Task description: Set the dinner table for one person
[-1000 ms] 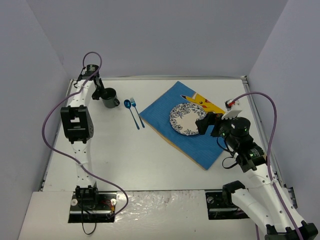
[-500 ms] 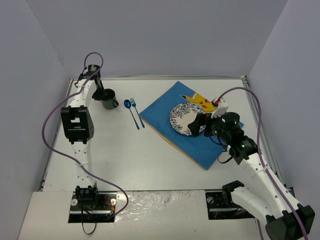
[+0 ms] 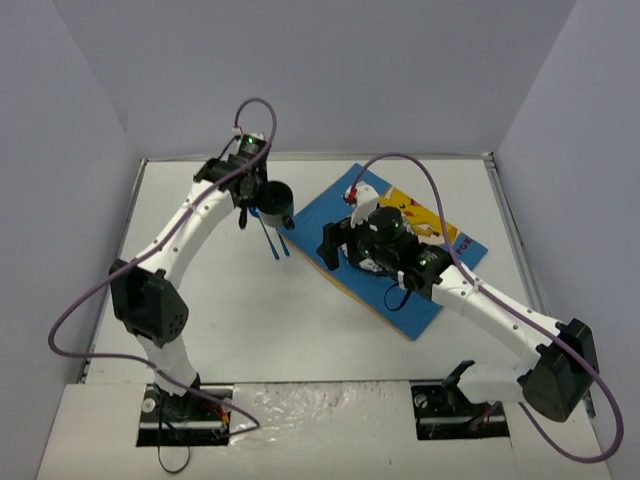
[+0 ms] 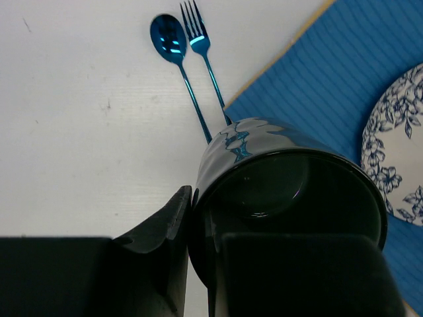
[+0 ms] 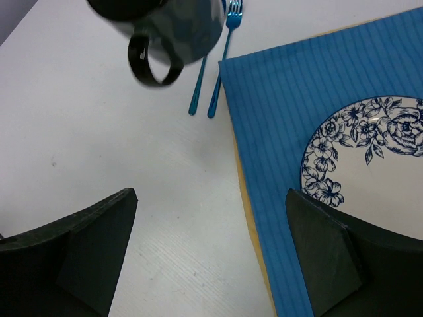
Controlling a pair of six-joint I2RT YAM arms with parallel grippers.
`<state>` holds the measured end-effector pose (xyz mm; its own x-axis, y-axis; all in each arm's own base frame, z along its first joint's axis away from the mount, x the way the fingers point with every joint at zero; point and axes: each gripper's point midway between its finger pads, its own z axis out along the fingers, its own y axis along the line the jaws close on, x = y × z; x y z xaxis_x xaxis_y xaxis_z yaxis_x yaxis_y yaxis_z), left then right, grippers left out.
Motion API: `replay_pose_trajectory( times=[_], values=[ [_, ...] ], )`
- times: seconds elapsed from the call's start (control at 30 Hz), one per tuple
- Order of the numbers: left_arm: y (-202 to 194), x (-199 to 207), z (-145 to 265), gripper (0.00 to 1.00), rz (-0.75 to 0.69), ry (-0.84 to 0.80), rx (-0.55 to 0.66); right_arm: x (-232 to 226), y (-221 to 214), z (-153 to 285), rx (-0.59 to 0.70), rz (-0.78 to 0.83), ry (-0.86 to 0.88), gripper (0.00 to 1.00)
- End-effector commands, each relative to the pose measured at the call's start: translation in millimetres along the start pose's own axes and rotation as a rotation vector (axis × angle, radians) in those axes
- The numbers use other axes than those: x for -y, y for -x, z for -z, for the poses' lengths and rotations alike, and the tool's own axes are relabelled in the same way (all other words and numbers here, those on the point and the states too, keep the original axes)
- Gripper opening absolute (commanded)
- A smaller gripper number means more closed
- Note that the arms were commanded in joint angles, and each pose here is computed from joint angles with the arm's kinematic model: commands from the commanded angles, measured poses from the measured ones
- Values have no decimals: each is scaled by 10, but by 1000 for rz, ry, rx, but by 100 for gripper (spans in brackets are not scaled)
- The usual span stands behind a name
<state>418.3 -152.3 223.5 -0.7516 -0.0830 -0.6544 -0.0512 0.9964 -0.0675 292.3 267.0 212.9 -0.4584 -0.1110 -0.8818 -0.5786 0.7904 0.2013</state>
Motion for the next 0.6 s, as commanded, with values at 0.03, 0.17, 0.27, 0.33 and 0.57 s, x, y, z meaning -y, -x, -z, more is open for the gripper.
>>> replay_pose_trajectory(
  times=[0.03,0.17,0.27,0.33,0.57],
  values=[
    [54,236,384,0,24,-31,141,-62,634,-100,174,-71,-40,89],
    [-53,436,517,0,-1,-55,171,-89,691,-182,179,-118,-55,85],
    [-80,527,599,0,-9,-62,200,-91,705,-231,180,-154,-67,81],
    [-115,582,617,0,-12,-70,208,-102,691,-276,173,-171,-70,80],
    [-230,803,684,0,-14,-123,230,-9,594,-459,149,-222,-128,72]
  ],
)
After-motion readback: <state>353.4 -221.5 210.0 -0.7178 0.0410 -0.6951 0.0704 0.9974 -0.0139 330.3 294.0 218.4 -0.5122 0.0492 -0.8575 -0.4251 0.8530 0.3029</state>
